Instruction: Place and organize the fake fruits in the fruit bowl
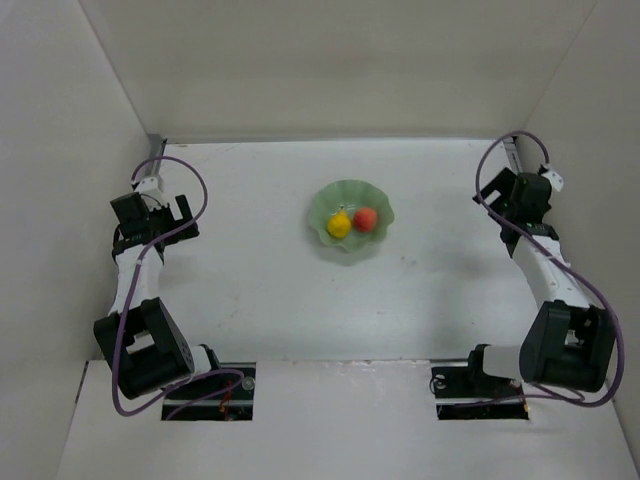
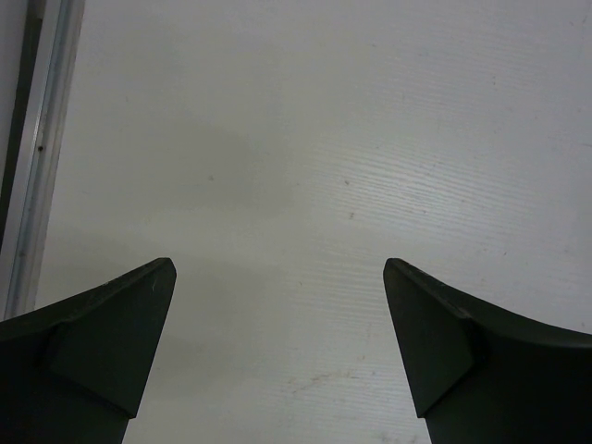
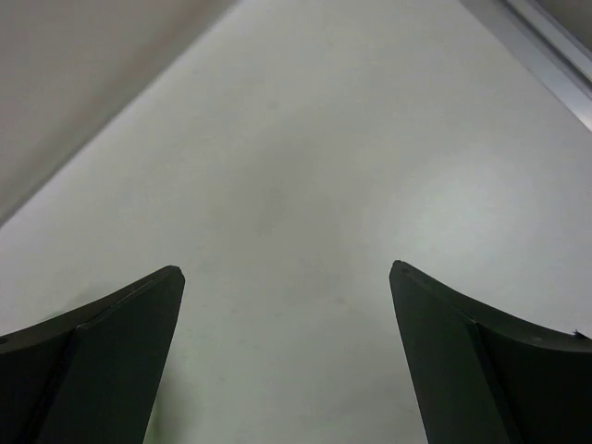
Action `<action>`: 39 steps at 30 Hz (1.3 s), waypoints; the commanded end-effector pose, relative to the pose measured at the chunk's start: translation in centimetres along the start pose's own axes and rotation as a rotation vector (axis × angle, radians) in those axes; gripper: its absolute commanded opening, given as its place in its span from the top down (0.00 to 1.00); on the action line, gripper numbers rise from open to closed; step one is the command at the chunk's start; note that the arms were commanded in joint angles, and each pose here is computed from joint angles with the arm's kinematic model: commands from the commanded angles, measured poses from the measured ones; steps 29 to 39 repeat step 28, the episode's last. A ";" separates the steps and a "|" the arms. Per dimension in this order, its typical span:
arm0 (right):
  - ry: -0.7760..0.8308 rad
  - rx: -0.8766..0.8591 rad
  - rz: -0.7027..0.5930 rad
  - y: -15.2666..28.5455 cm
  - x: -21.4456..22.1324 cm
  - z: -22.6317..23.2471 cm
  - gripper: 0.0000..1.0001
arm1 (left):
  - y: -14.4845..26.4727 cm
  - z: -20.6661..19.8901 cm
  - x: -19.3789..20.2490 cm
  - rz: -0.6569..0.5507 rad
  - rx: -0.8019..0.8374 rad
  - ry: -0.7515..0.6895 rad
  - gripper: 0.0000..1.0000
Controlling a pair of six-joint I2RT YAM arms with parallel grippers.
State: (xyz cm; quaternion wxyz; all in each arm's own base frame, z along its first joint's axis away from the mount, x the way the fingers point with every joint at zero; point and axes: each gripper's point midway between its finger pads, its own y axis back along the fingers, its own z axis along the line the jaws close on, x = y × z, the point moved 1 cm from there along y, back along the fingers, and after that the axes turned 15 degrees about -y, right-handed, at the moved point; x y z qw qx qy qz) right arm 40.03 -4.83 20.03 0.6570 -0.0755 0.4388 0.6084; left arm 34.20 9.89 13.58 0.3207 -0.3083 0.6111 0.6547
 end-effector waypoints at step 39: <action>-0.116 0.046 -0.010 1.8 -0.5 -6.2 0.00 | 0.5 0.3 -2.3 -0.033 -0.027 0.017 0.00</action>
